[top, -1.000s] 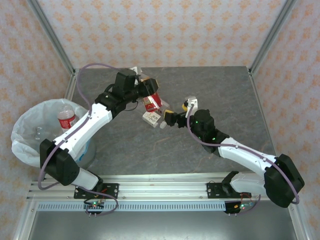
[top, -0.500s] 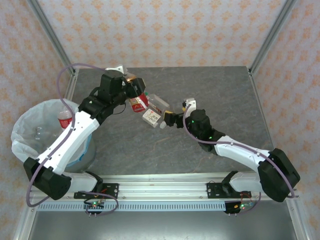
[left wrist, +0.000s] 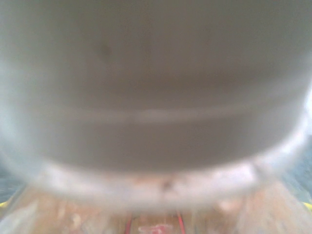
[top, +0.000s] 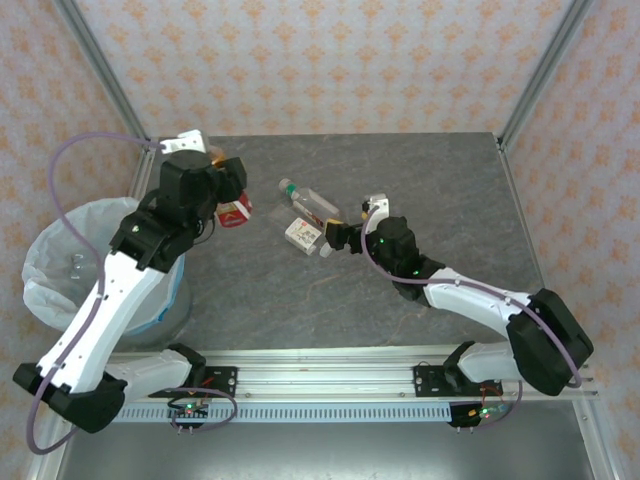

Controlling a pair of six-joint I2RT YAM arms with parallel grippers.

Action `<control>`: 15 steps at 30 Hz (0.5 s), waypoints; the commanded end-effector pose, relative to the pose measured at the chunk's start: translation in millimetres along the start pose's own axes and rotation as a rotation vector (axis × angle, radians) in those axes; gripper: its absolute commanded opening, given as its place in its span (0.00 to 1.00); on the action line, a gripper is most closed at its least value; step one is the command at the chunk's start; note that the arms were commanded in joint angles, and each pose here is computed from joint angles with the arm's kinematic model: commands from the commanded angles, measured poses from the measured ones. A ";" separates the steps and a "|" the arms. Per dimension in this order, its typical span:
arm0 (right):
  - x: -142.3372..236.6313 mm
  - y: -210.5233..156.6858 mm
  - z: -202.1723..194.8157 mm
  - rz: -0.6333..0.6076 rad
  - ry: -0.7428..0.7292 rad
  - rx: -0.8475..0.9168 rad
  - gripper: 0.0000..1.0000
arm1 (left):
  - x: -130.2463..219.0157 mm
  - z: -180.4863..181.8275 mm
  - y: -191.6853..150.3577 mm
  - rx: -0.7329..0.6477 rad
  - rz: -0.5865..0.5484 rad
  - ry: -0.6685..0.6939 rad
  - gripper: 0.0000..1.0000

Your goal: Put the plastic bottles in the bin

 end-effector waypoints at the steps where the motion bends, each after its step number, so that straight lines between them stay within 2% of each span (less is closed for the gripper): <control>1: -4.7 20.8 7.8 -0.061 0.025 0.004 0.99 | 30.5 27.4 31.0 -0.059 -0.131 0.142 0.56; 6: -9.7 22.2 10.2 -0.060 0.038 0.005 0.99 | 57.3 48.5 48.5 -0.088 -0.214 0.246 0.56; 11: -10.4 23.9 11.0 -0.067 0.039 0.006 0.99 | 84.9 83.4 61.0 -0.118 -0.307 0.454 0.56; 15: -10.6 21.7 9.1 -0.064 0.031 0.010 0.99 | 96.3 111.9 59.1 -0.130 -0.319 0.590 0.56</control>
Point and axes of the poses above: each hand's point on the last joint's axis, 136 mm out from that joint toward the fingers, its own x axis back along the fingers, its own z axis along the line the jaws close on, y = z × x, the point moved 4 cm from there along x, back along the fingers, and after that the axes turned 9 degrees about x, right-handed, at the moved point
